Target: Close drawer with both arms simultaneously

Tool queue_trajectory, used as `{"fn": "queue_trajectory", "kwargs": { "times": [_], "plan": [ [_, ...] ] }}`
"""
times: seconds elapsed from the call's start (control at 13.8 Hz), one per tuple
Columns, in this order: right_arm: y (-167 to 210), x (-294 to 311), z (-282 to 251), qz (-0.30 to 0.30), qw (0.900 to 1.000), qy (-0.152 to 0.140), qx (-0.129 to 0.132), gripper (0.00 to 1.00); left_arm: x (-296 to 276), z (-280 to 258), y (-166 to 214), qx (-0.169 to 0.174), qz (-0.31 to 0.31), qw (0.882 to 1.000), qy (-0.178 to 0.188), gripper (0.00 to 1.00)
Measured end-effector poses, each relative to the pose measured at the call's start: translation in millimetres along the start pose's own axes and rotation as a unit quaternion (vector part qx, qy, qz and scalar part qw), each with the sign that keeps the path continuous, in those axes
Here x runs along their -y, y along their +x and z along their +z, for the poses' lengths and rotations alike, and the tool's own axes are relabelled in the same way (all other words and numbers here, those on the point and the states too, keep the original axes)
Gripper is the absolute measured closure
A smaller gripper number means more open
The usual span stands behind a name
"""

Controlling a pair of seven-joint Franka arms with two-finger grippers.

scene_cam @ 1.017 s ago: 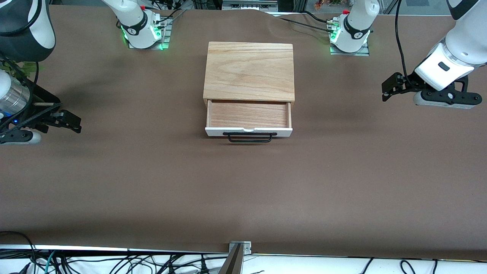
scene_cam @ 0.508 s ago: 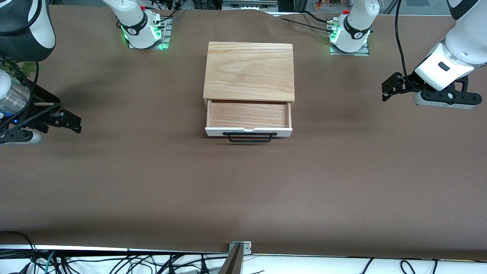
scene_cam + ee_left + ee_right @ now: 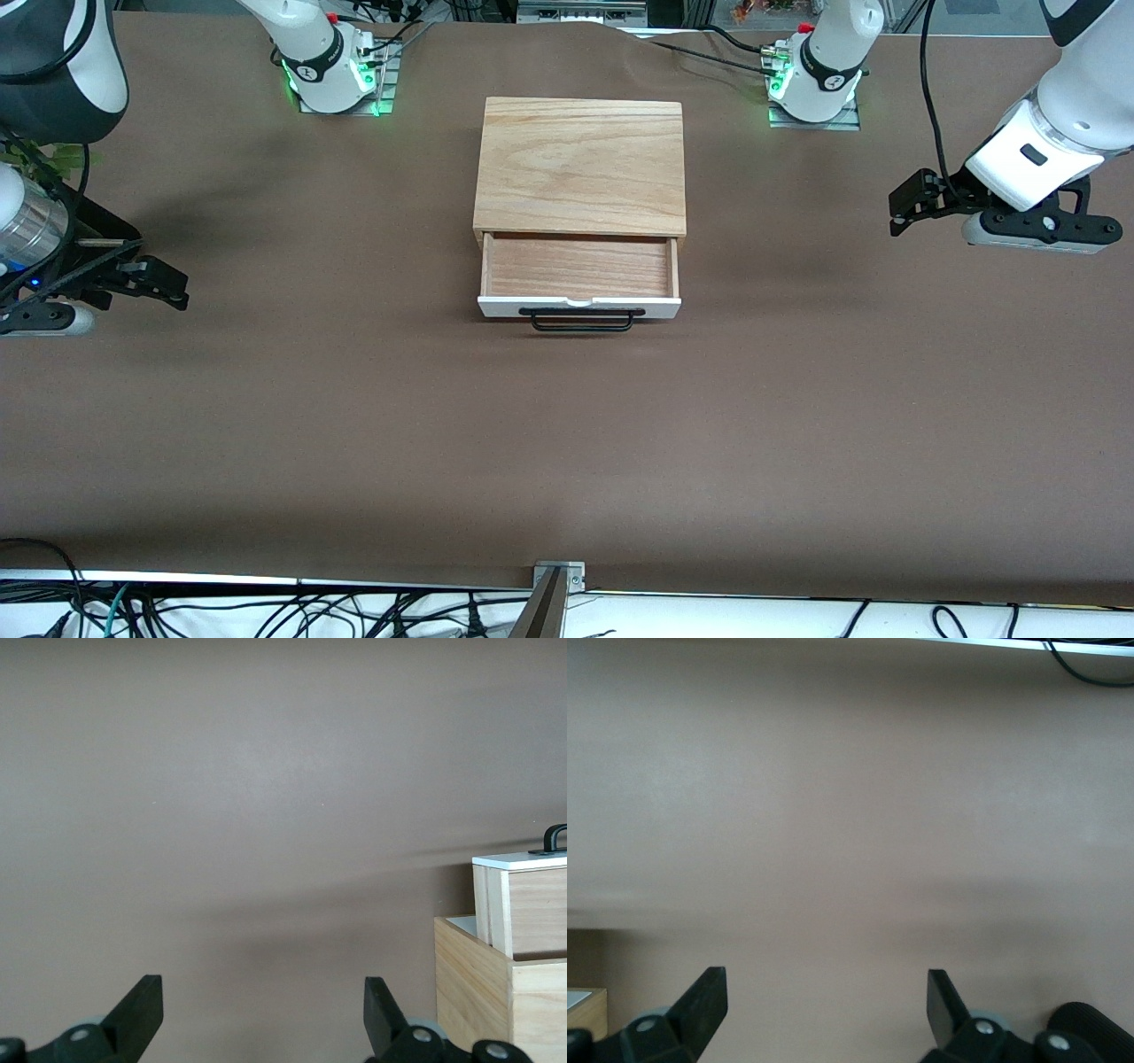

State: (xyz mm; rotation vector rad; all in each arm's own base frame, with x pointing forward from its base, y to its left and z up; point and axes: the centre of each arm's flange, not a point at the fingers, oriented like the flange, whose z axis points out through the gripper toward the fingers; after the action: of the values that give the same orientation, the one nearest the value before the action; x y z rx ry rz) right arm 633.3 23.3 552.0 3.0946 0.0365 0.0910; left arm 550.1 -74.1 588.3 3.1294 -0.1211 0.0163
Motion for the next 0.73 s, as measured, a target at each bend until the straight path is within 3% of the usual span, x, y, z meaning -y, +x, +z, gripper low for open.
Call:
{"fn": "queue_trajectory", "kwargs": {
  "times": [0.73],
  "plan": [
    [1.3, 0.0, -1.1, 0.0, 1.0, 0.0, -0.006, 0.0, 0.0, 0.0, 0.0, 0.0, 0.0, 1.0, 0.0, 0.0]
  ]
}}
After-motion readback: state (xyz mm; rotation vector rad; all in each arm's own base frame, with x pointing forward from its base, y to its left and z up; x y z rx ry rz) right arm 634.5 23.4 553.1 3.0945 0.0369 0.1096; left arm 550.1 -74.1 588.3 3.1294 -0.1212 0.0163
